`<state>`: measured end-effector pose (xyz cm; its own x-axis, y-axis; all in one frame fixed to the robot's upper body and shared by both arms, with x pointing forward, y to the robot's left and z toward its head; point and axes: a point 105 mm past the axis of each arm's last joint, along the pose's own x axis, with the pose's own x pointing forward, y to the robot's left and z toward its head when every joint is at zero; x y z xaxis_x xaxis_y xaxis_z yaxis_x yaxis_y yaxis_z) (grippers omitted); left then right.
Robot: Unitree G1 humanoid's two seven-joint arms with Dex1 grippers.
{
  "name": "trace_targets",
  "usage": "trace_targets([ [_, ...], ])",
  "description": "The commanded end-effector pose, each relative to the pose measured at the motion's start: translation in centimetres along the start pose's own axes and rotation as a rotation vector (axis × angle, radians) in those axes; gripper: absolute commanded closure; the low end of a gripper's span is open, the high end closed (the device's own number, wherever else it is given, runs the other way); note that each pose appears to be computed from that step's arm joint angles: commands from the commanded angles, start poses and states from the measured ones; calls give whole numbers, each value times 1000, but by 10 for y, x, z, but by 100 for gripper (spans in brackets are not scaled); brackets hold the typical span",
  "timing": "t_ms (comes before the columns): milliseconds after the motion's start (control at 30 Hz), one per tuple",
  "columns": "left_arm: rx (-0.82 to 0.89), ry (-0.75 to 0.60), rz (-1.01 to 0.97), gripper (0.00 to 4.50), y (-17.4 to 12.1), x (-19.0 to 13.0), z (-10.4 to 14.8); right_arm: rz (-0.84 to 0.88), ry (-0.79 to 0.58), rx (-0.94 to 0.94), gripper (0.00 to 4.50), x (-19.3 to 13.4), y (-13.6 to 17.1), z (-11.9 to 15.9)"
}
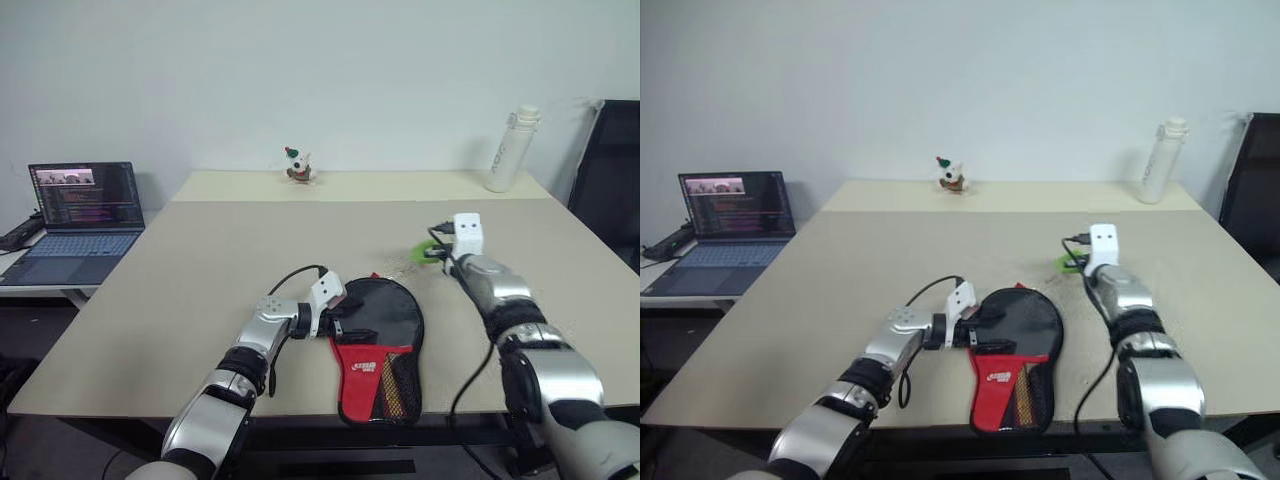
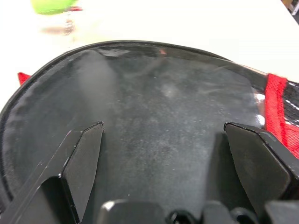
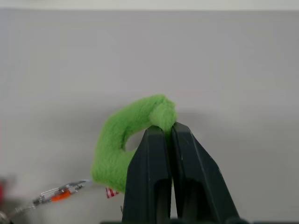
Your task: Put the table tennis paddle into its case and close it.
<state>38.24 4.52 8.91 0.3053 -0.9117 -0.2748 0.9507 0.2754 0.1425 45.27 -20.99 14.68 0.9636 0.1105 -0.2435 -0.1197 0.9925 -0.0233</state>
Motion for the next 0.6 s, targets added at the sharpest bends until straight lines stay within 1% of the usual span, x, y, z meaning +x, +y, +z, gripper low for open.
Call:
trace_targets([
  [33,-16,30,20,0,1,3,-8,-45,-84,-23,446,-41,-22,36],
  [100,-15,28,26,0,2,3,-8,-47,-67,-12,446,-53,-22,34],
  [200,-8,25,38,0,4,7,-5,-6,4,-12,446,-86,-13,16],
  [400,-1,24,43,0,4,11,-3,175,153,26,446,-130,27,-14],
  [467,1,24,45,0,4,12,-4,225,206,17,446,-143,34,-24],
  [600,3,24,50,0,4,13,-4,283,277,14,446,-164,39,-38],
])
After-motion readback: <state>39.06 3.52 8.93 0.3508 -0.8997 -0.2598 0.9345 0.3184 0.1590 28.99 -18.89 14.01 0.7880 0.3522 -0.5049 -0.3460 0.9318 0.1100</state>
